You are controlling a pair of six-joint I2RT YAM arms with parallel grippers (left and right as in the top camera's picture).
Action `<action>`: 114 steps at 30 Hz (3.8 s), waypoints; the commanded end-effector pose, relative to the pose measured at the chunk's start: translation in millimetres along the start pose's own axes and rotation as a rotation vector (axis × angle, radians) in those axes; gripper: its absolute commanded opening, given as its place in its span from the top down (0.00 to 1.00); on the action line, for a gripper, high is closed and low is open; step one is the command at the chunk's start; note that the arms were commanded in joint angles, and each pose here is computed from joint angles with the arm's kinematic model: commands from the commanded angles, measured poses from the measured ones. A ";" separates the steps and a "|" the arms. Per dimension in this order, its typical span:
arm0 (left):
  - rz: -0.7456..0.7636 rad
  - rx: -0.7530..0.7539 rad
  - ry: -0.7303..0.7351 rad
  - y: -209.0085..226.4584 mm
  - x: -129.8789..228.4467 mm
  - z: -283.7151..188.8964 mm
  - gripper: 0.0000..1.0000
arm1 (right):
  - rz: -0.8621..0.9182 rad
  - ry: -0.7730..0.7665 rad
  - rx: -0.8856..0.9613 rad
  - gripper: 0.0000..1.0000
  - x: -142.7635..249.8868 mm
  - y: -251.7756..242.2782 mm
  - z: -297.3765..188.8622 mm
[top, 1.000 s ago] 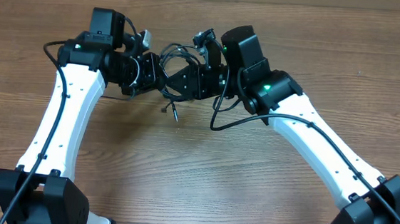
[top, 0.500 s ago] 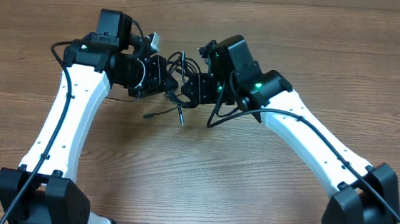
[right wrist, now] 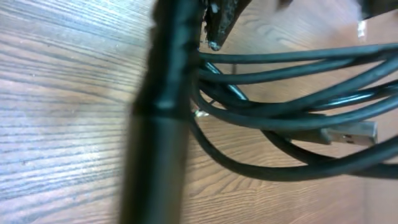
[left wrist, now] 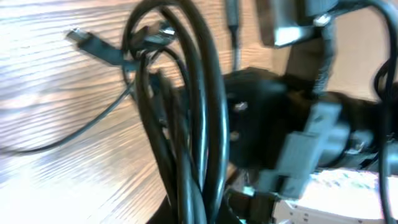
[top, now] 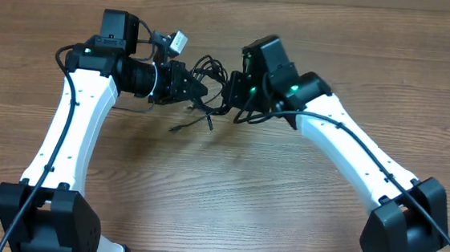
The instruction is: Untangle cables
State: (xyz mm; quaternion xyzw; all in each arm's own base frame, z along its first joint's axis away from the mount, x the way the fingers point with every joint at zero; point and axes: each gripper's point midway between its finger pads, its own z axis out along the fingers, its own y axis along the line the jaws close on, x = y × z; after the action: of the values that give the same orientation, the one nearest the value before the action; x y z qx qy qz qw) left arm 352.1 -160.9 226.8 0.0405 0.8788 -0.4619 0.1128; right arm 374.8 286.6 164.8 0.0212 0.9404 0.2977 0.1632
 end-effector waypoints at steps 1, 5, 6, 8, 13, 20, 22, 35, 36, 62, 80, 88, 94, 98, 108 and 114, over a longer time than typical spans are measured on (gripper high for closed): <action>-0.003 -0.164 -0.064 16.9 -6.1 -20.2 0.96 | 0.007 0.012 -0.040 0.96 -17.0 -26.3 -10.4; -0.002 -0.406 -0.059 52.1 -1.9 -24.6 0.96 | -0.067 0.025 -0.221 0.96 -17.5 3.9 -45.8; 0.000 -0.453 -0.058 58.2 -1.1 -26.1 0.96 | -0.080 0.016 -0.254 0.96 -18.8 9.5 -56.7; 0.007 -0.497 -0.059 63.5 -1.2 -27.6 0.96 | -0.099 -0.001 -0.320 0.96 -21.1 20.0 -79.2; 0.044 -0.525 -0.058 67.8 -2.9 -30.3 0.95 | -0.112 -0.016 -0.432 0.96 -23.4 31.9 -116.2; 0.068 -0.394 -0.068 46.9 -7.8 -20.4 0.96 | -0.123 -0.021 -0.413 0.96 -20.2 35.2 -113.5; 0.079 -0.276 -0.058 27.6 -6.8 -13.7 0.95 | -0.101 -0.053 -0.311 0.96 -20.3 32.4 -96.8; 0.139 0.127 -0.028 -39.1 -1.9 -12.0 0.96 | -0.043 0.038 -0.175 0.96 9.2 37.4 0.0; 0.147 0.155 -0.030 -43.6 -2.7 -13.4 0.96 | -0.038 0.040 -0.152 0.96 10.0 32.5 5.6; -0.420 0.247 -0.143 -38.4 -49.5 -48.1 0.95 | 0.097 -0.093 -0.172 0.22 -31.7 -4.4 -117.0; -0.123 0.286 -0.159 -53.4 -51.1 -48.1 0.96 | 0.156 0.233 -0.267 0.47 -0.8 -19.4 -2.2; -0.142 0.375 -0.201 -70.9 -72.6 -66.1 0.96 | 0.208 0.182 0.022 0.68 6.0 -72.5 8.6; -0.266 0.426 -0.184 -80.7 -80.1 -73.4 0.96 | 0.193 0.176 0.102 0.68 12.9 -94.8 13.6; -0.392 0.399 -0.170 -70.6 -76.9 -68.4 0.95 | -0.005 0.204 -0.175 0.53 1.5 -47.2 -4.5; -0.867 0.022 -0.260 14.4 -50.9 -44.9 0.96 | -0.138 0.113 -0.340 0.48 -10.6 8.6 -66.3; -1.286 -0.202 -0.388 63.8 -28.0 -51.6 0.95 | -0.164 0.137 -0.386 0.47 3.3 26.6 -79.4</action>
State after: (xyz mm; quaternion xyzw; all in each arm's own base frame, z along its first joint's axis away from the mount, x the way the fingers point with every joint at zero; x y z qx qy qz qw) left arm 381.6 -102.8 215.9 -0.4854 0.7681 -0.4146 -0.0488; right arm 355.3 254.2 211.5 -0.0742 0.8892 0.4389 0.1060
